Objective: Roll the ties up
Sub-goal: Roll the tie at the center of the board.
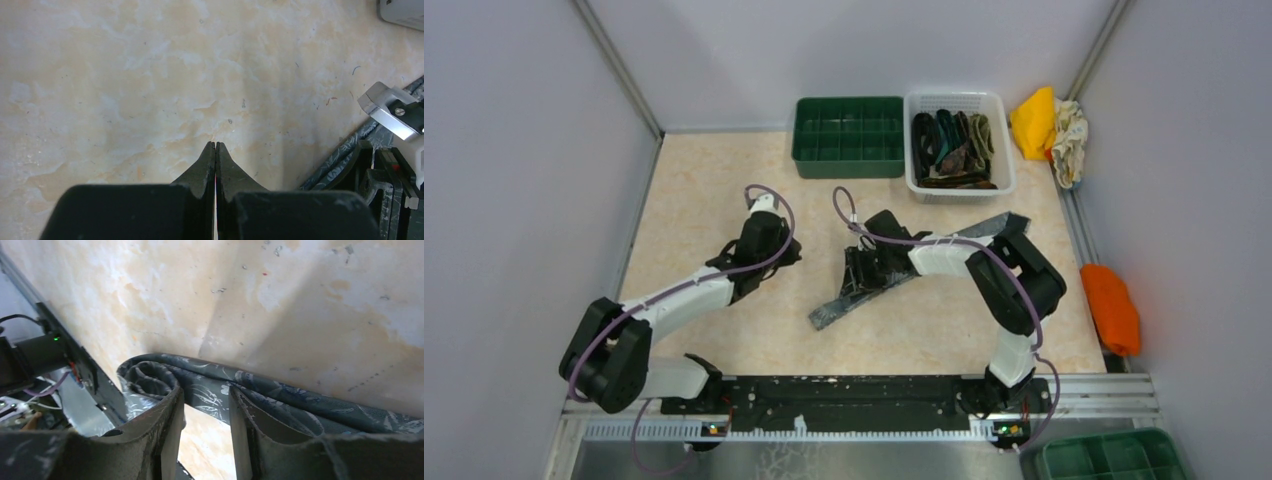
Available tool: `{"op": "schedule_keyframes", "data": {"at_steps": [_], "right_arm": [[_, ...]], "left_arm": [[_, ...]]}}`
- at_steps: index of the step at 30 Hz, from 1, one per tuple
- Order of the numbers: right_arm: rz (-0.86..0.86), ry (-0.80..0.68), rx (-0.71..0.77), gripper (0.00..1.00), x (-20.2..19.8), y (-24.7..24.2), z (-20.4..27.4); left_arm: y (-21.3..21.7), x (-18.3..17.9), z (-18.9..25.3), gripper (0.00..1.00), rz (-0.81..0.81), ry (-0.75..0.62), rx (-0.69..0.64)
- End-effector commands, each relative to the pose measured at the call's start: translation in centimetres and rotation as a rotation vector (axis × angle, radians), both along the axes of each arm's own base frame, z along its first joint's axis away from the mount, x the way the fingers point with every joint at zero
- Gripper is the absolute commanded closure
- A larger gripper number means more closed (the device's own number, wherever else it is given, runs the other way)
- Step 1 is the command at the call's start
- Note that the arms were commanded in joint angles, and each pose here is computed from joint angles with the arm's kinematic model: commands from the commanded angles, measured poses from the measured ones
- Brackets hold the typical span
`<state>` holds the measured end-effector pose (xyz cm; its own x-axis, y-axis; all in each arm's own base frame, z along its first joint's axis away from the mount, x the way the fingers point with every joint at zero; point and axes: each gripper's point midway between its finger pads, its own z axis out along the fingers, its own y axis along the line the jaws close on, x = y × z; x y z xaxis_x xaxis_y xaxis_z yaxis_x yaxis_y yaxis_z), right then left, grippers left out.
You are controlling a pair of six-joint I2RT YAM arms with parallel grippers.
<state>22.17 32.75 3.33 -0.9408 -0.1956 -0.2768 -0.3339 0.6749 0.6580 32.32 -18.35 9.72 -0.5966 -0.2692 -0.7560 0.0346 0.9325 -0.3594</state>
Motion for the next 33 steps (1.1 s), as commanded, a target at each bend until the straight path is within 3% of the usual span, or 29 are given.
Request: {"op": "schedule_keyframes", "data": {"at_steps": [1, 8, 11, 15, 24, 33], "right_arm": [[0.025, -0.102, -0.100, 0.65, 0.7, -0.6, 0.0], [-0.050, -0.301, -0.154, 0.75, 2.7, -1.6, 2.9], [-0.078, -0.407, -0.172, 0.80, 1.7, -2.3, 5.7], [-0.066, -0.390, -0.143, 1.00, -1.4, -2.5, 6.2], [0.085, -0.277, -0.041, 1.00, -8.3, 0.3, 2.4], [0.096, -0.263, -0.033, 1.00, -8.2, 2.4, 0.1]], "left_arm": [[-1.2, -0.8, -0.7, 1.00, -0.077, -0.007, -0.032], [-3.7, -3.4, -3.0, 1.00, -0.237, 0.033, -0.132], [-5.1, -4.9, -4.0, 1.00, -0.342, 0.054, -0.188], [-6.3, -6.5, -4.9, 1.00, -0.433, 0.062, -0.250], [-7.1, -9.9, -6.0, 1.00, -0.543, 0.091, -0.308], [-6.4, -12.6, -7.7, 1.00, -0.537, 0.152, -0.286]]}}
